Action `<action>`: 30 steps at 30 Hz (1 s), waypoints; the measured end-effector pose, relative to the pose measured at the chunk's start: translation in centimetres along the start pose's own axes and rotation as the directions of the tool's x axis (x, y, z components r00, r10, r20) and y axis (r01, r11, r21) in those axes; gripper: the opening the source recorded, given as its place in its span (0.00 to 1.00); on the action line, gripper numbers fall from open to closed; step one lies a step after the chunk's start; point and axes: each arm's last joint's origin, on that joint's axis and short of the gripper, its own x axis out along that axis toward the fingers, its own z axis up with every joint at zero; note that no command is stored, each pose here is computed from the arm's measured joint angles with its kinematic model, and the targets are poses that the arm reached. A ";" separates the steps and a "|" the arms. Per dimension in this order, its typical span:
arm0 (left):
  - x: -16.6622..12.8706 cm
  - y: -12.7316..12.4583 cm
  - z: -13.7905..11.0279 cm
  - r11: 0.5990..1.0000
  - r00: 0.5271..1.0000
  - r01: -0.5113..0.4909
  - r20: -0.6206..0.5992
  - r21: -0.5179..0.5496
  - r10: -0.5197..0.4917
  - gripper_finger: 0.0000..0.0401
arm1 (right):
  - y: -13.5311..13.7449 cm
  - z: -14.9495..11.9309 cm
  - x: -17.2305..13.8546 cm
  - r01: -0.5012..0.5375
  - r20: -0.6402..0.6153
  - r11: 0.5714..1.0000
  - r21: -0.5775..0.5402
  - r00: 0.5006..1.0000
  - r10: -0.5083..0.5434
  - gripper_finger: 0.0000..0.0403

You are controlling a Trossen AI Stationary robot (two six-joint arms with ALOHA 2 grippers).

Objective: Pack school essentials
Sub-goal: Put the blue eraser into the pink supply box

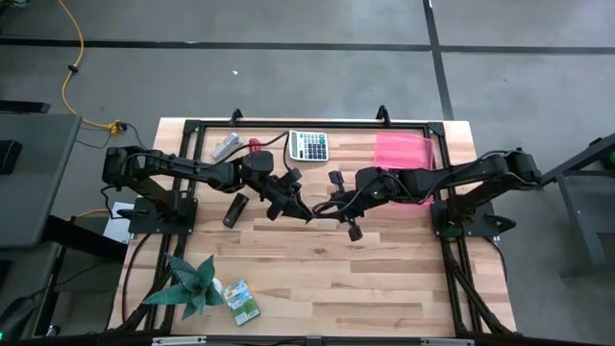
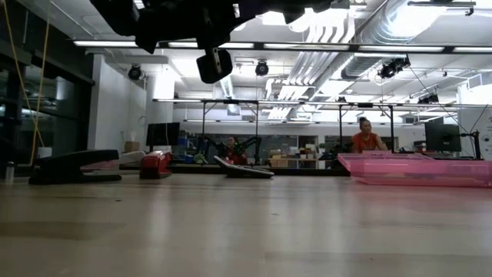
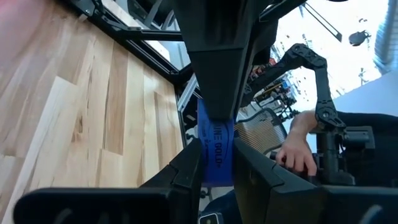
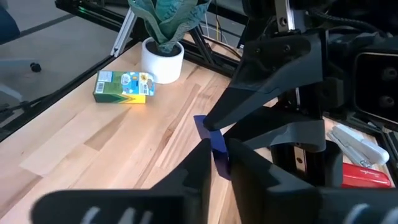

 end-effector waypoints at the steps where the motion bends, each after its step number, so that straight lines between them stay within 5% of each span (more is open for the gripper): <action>1: 0.0 0.0 0.0 1.000 1.000 -0.001 0.000 0.000 0.001 0.16 | 0.0 0.0 0.0 -0.001 -0.001 1.000 0.009 1.000 0.001 0.08; 11: -0.5 0.3 0.4 1.000 1.000 -0.014 0.021 0.000 0.014 0.24 | 0.1 -0.1 -0.3 -0.011 -0.021 0.999 0.040 1.000 0.012 0.01; 20: -7.2 -2.5 4.3 0.988 0.975 -0.017 0.221 0.156 -0.018 0.44 | -0.3 -0.5 -4.9 0.102 -0.198 0.985 0.137 0.978 -0.073 0.00; 24: -10.6 -5.0 4.6 0.948 0.920 -0.199 0.381 0.247 0.094 0.45 | -0.5 -1.5 -7.4 0.179 -0.285 0.958 0.224 0.952 -0.112 0.00; 30: -12.5 -8.6 2.0 0.799 0.780 -0.509 0.564 0.320 0.270 0.42 | 0.0 -3.9 -10.1 0.306 -0.178 0.888 0.342 0.949 -0.259 0.00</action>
